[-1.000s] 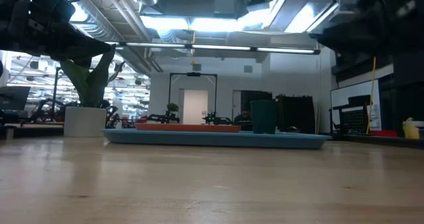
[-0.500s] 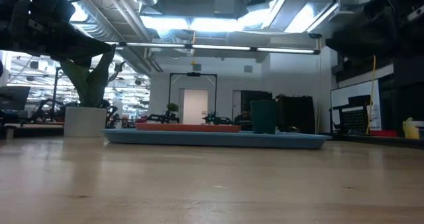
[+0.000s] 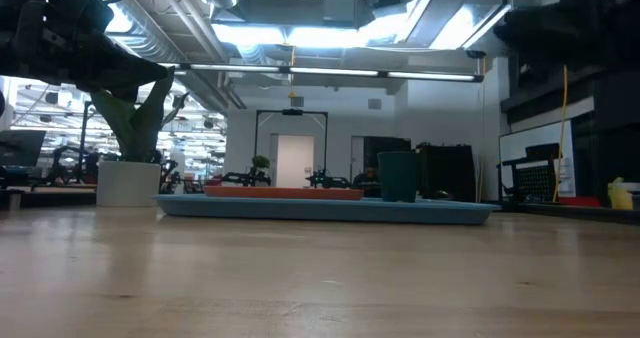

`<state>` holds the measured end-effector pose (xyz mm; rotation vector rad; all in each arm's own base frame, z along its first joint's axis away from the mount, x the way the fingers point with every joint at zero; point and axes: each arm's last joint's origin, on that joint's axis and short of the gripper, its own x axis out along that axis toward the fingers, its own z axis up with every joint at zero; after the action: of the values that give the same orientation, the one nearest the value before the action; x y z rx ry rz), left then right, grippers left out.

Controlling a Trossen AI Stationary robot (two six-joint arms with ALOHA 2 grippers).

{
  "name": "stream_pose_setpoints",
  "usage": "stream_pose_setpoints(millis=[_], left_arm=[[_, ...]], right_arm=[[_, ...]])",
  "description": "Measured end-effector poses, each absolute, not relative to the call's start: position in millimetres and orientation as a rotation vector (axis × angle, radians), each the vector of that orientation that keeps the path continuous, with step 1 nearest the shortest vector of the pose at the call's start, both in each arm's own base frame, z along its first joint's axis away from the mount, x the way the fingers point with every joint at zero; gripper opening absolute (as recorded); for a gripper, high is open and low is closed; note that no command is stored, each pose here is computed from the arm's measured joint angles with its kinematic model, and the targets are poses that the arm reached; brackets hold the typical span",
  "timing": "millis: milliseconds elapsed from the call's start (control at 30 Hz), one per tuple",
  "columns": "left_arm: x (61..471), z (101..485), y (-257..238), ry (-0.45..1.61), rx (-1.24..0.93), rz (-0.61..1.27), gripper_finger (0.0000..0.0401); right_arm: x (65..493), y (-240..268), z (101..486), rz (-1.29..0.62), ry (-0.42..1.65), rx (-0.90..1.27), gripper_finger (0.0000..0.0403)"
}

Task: Pick and place plate/cup/fork/spoon on tray
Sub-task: Return to Home Position

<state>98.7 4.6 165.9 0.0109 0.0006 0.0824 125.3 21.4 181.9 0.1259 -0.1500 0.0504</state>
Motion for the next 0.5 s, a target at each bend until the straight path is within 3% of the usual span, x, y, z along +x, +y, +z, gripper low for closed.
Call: stream_pose_setpoints(millis=[333, 500], left_arm=[[98.7, 165.7, 4.6, 0.001, 0.011, 0.082, 0.0000], [98.7, 165.9, 4.6, 0.000, 0.011, 0.082, 0.0000]], right_arm=[[116.4, 15.6, 192.0, 0.021, -0.247, 0.138, 0.0100], [113.7, 14.1, 185.8, 0.011, -0.182, 0.140, 0.0100]])
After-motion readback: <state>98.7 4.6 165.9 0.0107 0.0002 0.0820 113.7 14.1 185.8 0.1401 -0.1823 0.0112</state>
